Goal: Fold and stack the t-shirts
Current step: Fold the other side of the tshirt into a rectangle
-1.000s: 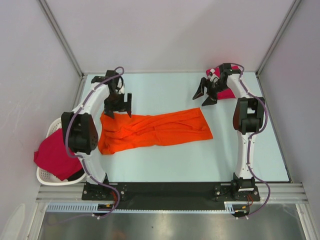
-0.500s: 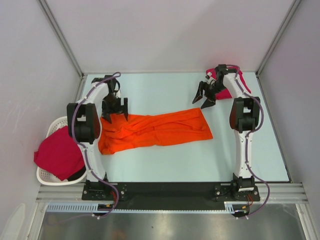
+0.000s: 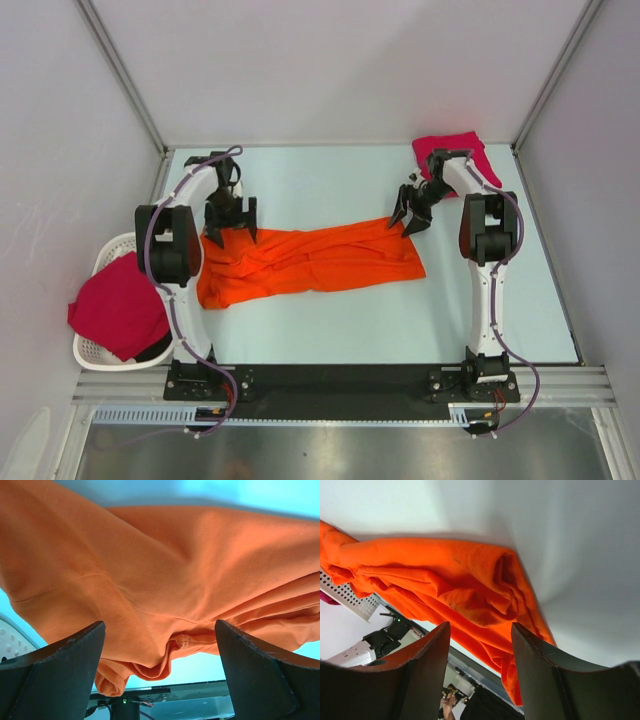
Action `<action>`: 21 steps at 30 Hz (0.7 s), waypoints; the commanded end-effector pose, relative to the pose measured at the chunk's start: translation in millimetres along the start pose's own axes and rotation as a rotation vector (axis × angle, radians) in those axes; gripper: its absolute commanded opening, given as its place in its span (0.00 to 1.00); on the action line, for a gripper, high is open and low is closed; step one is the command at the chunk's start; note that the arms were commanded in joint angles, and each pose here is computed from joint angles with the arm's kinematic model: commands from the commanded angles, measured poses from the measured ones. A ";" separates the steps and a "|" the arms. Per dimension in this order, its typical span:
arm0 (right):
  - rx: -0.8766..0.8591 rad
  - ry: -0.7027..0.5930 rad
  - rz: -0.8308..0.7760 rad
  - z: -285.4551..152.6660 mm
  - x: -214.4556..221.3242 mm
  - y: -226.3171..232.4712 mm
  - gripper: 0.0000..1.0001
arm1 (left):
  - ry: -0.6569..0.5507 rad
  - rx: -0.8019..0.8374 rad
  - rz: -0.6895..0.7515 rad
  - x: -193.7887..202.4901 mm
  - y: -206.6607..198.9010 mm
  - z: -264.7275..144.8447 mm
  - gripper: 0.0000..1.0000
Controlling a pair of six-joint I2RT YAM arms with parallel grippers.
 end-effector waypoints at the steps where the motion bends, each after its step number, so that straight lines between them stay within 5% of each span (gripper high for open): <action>1: -0.020 -0.071 -0.072 -22.8 -3.7 23.4 0.57 | -0.014 0.017 0.025 -1.3 -3.0 -4.1 0.97; 21: -0.031 -0.099 -0.095 -4.5 -29.5 25.1 0.54 | -0.007 0.019 0.029 -0.2 -2.9 -1.5 0.97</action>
Point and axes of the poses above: each gripper's point midway between its finger pads, its own z axis out along the fingers, its own y axis along the line the jaws close on, x = y × z, the point moved 2 cm from there along -z, back along the fingers, and after that the axes turned 4 degrees about z, right-handed, at the moved point
